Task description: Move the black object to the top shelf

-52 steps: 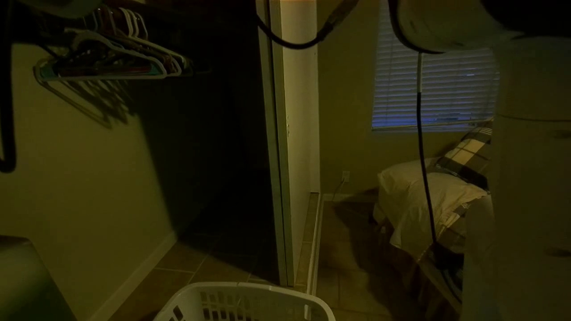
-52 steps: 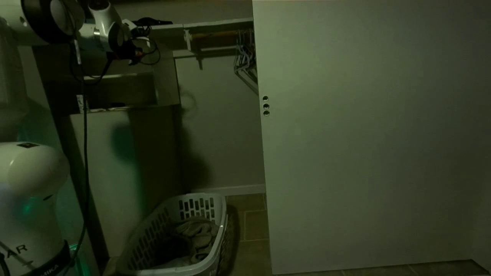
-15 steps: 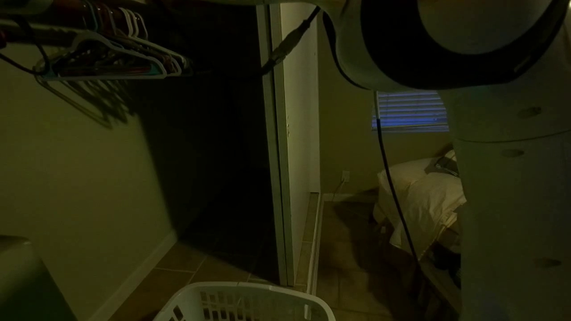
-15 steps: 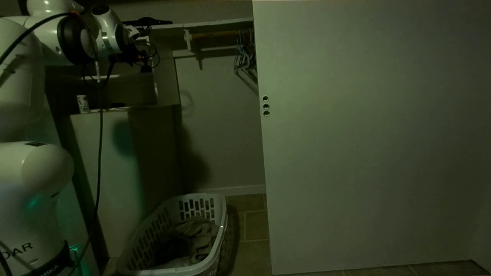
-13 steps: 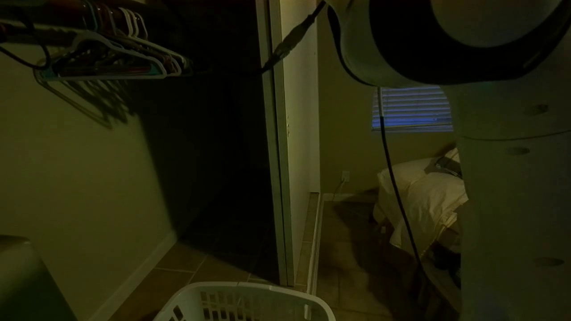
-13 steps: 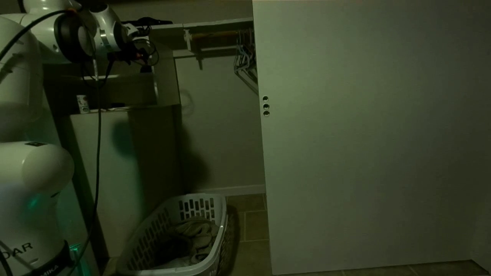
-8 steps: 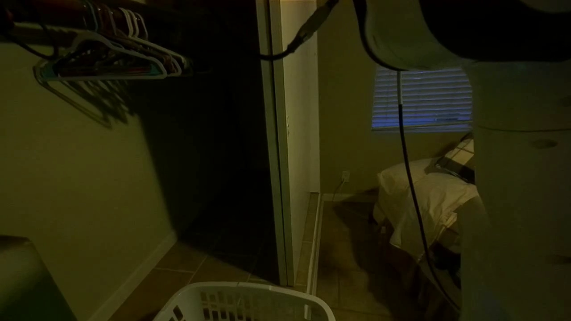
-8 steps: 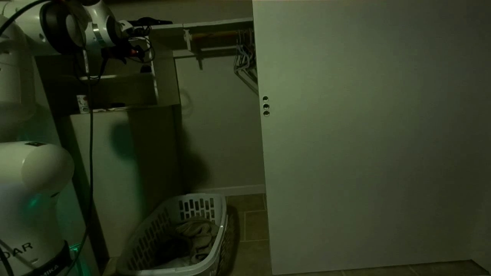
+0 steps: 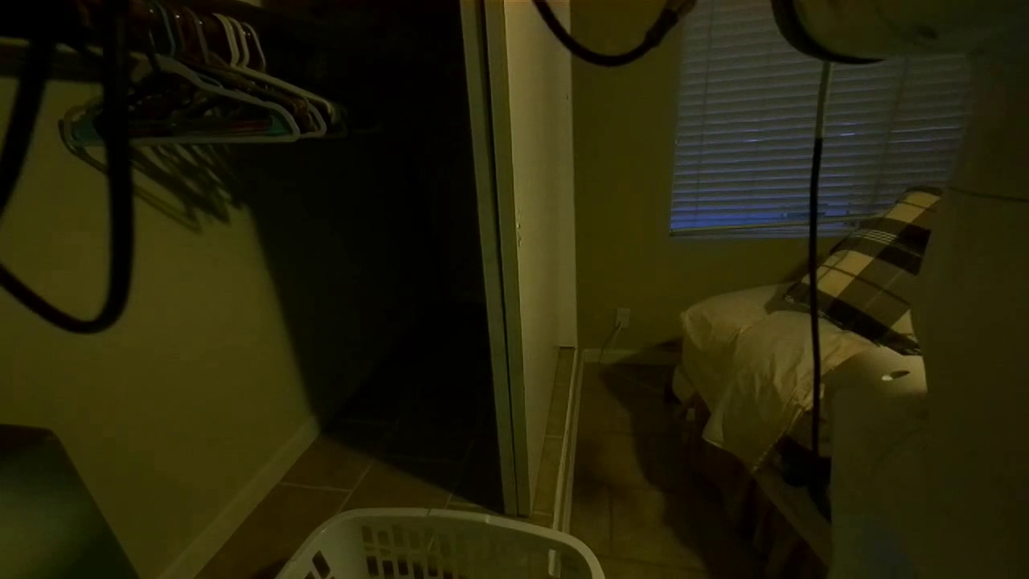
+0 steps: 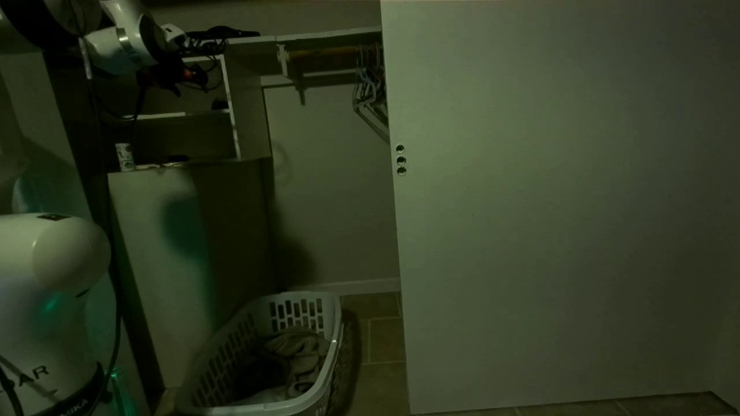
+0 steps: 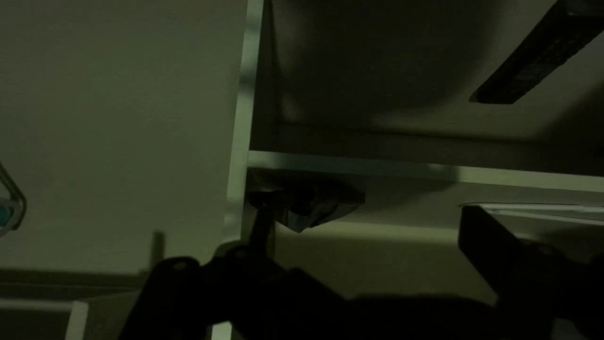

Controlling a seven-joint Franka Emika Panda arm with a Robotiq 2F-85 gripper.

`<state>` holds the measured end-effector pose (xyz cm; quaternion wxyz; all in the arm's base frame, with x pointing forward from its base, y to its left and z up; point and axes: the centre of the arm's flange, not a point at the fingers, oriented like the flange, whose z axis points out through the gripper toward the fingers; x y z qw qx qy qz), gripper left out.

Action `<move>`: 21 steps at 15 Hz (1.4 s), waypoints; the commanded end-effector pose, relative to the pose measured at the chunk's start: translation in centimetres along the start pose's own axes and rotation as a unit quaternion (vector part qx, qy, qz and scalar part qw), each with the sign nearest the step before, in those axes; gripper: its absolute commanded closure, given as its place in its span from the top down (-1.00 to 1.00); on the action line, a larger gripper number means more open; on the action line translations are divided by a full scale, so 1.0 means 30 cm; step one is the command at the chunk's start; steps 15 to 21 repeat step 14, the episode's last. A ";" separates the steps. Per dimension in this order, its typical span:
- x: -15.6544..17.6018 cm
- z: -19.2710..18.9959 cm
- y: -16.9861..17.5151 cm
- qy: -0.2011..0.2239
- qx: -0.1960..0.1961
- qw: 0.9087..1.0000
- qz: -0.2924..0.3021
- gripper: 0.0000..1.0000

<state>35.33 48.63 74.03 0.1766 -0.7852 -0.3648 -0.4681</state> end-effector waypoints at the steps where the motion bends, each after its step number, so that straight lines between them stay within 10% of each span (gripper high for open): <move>1: -0.144 -0.144 0.010 0.035 -0.032 0.999 0.005 1.00; 21: -0.256 -0.253 -0.009 0.061 -0.026 0.998 0.003 1.00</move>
